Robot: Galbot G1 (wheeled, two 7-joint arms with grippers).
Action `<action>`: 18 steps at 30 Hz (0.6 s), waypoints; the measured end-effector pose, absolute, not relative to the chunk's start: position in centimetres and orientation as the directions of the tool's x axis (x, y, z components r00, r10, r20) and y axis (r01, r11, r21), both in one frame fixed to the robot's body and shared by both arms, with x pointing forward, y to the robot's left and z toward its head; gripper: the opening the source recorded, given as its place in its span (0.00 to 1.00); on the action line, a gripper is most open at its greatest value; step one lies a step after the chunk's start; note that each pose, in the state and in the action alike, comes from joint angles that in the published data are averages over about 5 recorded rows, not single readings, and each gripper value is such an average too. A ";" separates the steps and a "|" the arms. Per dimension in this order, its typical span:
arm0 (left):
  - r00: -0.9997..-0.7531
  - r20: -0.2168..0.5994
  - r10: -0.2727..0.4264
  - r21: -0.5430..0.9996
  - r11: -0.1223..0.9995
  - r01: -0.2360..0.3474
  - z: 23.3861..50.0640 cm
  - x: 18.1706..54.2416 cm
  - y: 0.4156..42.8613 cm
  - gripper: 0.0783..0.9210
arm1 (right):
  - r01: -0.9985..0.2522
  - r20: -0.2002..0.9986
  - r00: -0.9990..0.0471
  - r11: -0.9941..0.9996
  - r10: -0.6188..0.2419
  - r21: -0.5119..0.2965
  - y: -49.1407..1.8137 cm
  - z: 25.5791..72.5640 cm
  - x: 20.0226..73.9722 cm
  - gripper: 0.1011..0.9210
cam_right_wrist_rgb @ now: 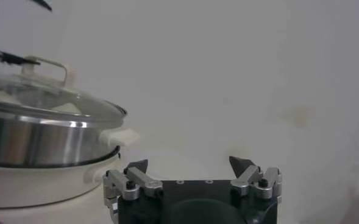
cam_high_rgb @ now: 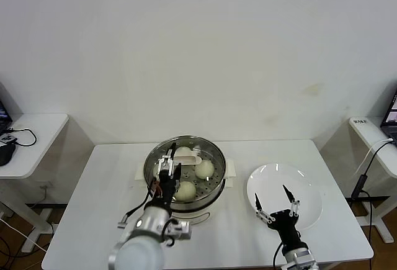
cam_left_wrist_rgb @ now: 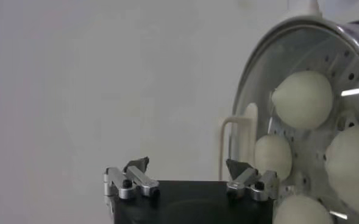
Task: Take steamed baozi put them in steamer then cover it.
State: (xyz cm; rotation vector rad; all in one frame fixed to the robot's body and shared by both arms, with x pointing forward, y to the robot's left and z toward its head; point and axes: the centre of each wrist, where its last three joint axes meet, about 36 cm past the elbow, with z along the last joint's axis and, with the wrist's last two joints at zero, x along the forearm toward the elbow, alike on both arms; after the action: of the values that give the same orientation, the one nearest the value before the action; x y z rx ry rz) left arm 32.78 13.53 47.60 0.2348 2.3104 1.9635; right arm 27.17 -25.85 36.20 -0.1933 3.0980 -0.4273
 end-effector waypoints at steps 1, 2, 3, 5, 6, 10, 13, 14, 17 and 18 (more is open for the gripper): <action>-0.981 0.020 0.192 0.982 0.182 0.056 47.6 32.2 13.9 0.88 | -0.122 0.011 -0.992 0.955 -0.123 -0.270 -26.0 36.2 27.1 0.88; -0.980 0.017 0.200 0.976 0.211 0.060 47.6 31.7 14.3 0.88 | -0.123 0.014 -0.992 0.955 -0.124 -0.270 -26.1 36.2 27.1 0.88; -0.978 0.013 0.208 0.968 0.243 0.064 47.5 31.3 14.7 0.88 | -0.125 0.017 -0.992 0.955 -0.125 -0.269 -26.3 36.2 27.0 0.88; -0.975 0.001 0.220 0.945 0.318 0.073 47.1 30.6 15.8 0.88 | -0.129 0.022 -0.991 0.955 -0.128 -0.268 -26.6 36.2 26.8 0.88; -0.974 -0.007 0.224 0.929 0.363 0.077 46.9 30.3 16.4 0.88 | -0.132 0.024 -0.991 0.954 -0.130 -0.268 -26.8 36.2 26.8 0.88; -0.976 -0.053 0.212 0.825 0.560 0.077 46.1 29.3 18.8 0.88 | -0.144 0.034 -0.990 0.952 -0.140 -0.269 -27.5 36.4 26.4 0.88; -0.983 -0.079 0.165 0.708 0.703 0.061 45.8 28.4 20.5 0.88 | -0.154 0.046 -0.988 0.951 -0.147 -0.268 -27.9 36.5 26.0 0.88; -0.986 -0.081 0.146 0.663 0.747 0.056 45.6 28.0 20.9 0.88 | -0.158 0.052 -0.987 0.951 -0.150 -0.266 -28.0 36.5 25.8 0.88; -0.993 -0.069 0.093 0.517 0.855 0.044 44.9 26.5 22.0 0.88 | -0.177 0.075 -0.984 0.950 -0.163 -0.258 -28.2 36.5 25.2 0.88; -0.995 -0.061 0.076 0.471 0.881 0.039 44.6 26.0 22.3 0.88 | -0.185 0.084 -0.982 0.949 -0.168 -0.255 -28.3 36.5 25.0 0.88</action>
State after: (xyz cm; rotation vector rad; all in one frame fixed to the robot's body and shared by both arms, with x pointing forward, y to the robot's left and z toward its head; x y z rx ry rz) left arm 25.97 22.33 44.56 0.0911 2.9717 0.7410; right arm 24.99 -28.34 36.50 -0.2867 3.1619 -0.4236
